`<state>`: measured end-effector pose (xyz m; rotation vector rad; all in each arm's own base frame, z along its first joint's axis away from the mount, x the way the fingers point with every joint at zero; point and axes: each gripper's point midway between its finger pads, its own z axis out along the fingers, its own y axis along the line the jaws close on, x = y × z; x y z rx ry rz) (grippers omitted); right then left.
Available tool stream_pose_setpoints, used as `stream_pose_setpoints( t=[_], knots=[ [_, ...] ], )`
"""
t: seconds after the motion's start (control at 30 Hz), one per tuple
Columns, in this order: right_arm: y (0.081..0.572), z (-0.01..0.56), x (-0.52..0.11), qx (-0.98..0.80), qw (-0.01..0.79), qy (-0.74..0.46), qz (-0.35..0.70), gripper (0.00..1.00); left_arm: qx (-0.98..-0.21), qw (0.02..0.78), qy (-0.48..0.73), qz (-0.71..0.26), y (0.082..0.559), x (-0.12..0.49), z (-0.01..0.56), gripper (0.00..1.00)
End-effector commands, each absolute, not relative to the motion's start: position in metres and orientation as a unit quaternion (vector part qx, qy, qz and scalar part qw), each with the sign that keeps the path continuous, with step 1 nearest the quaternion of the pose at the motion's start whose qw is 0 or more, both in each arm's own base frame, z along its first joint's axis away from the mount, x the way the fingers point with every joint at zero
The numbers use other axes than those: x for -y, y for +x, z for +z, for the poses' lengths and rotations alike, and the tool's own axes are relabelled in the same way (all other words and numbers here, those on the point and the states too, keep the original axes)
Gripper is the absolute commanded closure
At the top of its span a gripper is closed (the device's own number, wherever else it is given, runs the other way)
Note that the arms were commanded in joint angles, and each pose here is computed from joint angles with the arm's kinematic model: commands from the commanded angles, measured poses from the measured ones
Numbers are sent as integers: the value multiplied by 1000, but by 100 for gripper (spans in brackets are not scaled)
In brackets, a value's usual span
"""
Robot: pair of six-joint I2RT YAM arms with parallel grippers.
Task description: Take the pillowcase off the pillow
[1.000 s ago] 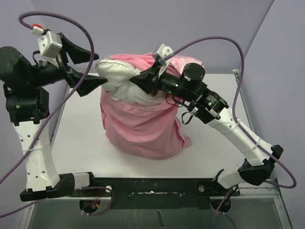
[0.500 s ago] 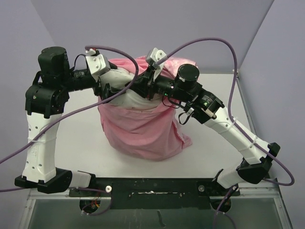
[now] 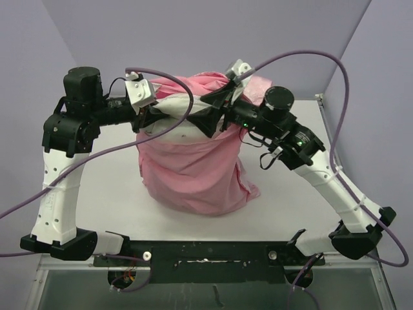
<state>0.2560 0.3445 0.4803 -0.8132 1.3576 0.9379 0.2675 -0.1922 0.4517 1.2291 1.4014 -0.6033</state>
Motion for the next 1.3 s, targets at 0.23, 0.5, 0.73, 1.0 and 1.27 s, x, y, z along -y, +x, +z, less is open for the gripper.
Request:
stream_pose_setpoints(
  t=[0.23,0.5,0.73,1.0,1.27],
  knots=[
    [268,509,-227,-633,682,-232,283,29,-592,576,509,-243,253,186,467,100],
    [279,493,-221,-654,677,-233,245,36,-585,576,510,-256,243,191,473,100],
    [300,499,-206,-656,703,-199,189,53,-580,566,522,-266,229,192,472,100],
    [316,520,-198,-644,726,-178,164,64,-582,530,543,-291,209,194,451,100],
    [330,542,-179,-626,754,-133,149,78,-595,484,563,-309,188,194,419,100]
  ],
)
